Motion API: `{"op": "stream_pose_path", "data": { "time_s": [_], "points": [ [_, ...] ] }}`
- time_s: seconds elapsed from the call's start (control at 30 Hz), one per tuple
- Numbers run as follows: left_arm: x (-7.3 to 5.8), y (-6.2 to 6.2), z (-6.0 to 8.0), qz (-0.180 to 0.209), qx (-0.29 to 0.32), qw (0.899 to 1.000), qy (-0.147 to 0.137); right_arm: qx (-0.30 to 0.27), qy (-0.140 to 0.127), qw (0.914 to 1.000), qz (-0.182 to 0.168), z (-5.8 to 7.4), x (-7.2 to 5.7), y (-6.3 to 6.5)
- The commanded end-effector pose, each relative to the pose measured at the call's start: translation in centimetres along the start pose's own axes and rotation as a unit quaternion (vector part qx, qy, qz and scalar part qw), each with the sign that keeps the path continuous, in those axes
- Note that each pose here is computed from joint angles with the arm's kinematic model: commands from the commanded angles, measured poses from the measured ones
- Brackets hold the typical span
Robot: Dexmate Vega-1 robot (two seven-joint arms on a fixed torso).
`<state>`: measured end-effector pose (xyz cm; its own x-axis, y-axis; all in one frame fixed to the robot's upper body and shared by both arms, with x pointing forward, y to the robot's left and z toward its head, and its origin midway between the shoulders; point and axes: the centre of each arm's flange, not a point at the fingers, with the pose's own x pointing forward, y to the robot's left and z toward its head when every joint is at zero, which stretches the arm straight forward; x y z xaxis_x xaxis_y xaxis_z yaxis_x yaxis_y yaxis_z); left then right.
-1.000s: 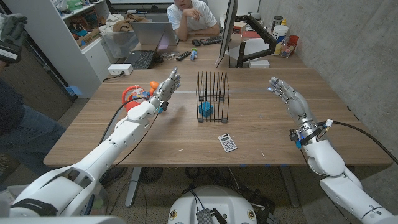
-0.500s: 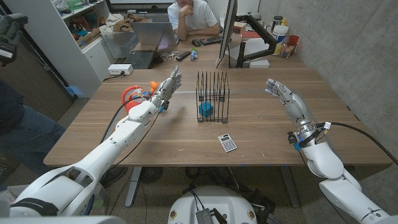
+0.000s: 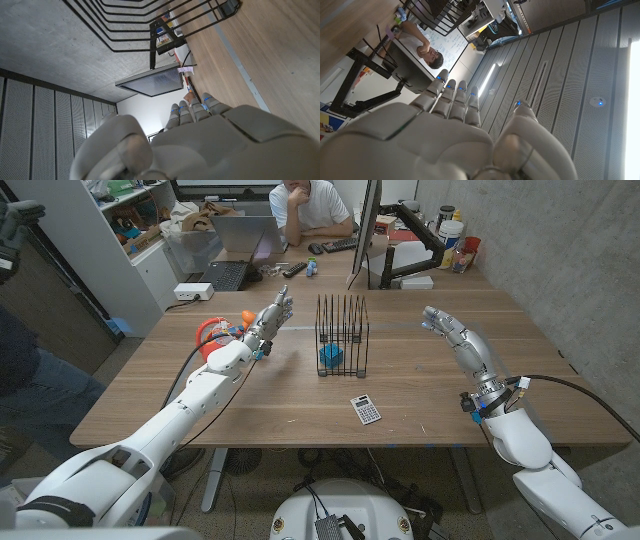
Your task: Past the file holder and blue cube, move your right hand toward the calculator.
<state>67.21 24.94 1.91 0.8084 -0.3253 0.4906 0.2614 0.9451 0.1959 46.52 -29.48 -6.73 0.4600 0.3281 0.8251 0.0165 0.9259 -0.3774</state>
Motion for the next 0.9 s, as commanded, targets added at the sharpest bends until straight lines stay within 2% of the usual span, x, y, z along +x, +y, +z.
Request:
{"op": "stream_pose_path", "data": {
  "time_s": [0.03, 0.37, 0.9],
  "points": [
    [0.1, -0.1, 0.1, -0.004, 0.003, 1.0, 0.002, -0.021, -0.013, 0.9996, 0.011, 0.9, 0.0, 0.4],
    [0.1, -0.3, 0.3, -0.005, 0.003, 1.0, 0.0, -0.052, -0.027, 0.9979, 0.026, 1.7, 0.0, 0.9],
    [0.0, -0.4, 0.3, -0.005, 0.0, 1.0, -0.003, -0.058, -0.043, 0.9968, 0.035, 2.1, -0.1, 1.9]
  ]
}}
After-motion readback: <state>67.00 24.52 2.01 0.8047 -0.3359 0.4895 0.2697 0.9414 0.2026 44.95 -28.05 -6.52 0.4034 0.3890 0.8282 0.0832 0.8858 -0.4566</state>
